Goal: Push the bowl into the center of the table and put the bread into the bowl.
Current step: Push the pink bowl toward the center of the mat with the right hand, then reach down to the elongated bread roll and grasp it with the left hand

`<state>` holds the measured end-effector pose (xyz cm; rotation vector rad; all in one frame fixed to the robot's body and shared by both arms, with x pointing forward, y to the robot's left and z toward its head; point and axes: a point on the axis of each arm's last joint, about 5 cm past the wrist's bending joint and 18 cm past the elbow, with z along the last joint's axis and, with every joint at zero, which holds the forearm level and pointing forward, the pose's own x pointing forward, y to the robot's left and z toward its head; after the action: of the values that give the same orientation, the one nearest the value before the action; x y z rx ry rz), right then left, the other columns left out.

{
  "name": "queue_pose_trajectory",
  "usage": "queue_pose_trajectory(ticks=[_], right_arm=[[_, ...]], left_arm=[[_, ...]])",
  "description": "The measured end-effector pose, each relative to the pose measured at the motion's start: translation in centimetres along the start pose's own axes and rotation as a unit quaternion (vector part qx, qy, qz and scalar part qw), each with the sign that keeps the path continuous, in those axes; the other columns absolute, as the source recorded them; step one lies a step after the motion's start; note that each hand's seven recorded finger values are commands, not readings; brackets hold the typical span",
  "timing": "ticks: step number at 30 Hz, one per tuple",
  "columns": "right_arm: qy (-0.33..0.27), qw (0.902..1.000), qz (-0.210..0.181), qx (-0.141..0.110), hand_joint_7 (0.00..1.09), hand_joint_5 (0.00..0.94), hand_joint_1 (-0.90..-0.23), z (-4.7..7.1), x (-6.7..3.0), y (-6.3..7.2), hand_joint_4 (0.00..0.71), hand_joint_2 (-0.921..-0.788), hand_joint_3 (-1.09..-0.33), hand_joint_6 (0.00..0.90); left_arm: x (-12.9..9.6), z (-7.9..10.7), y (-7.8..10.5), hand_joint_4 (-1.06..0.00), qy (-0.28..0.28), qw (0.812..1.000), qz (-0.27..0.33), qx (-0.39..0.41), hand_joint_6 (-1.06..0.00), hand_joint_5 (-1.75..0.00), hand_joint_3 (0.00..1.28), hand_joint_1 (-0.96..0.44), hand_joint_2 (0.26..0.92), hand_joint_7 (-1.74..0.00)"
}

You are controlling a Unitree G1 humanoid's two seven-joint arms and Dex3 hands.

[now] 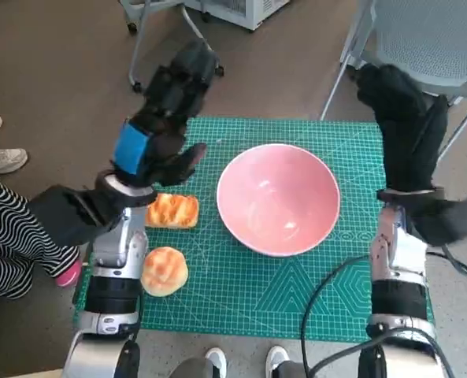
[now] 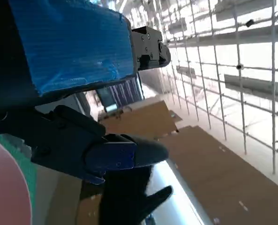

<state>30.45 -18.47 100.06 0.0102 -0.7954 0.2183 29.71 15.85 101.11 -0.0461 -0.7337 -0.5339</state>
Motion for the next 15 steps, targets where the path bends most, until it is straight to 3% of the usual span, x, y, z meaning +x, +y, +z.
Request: queue_pose_trajectory(ticks=[9,15], right_arm=[[-0.051,0.9975,0.048,-0.002,0.62,0.030,-0.700,2.4,1.13,1.4,0.180,-0.921,-0.682,0.026],[-0.056,0.9960,0.069,0.001,0.66,0.030,-0.724,3.0,1.59,2.3,0.194,-0.921,-0.686,0.006]], left_arm=[[0.9,0.7,-0.8,-0.01,-0.007,1.000,-0.020,-0.010,0.00,0.00,0.45,-0.65,0.921,-0.29],[1.2,0.7,-1.0,-0.01,-0.011,0.999,-0.027,-0.014,0.00,0.00,0.45,-0.64,0.921,-0.29]])
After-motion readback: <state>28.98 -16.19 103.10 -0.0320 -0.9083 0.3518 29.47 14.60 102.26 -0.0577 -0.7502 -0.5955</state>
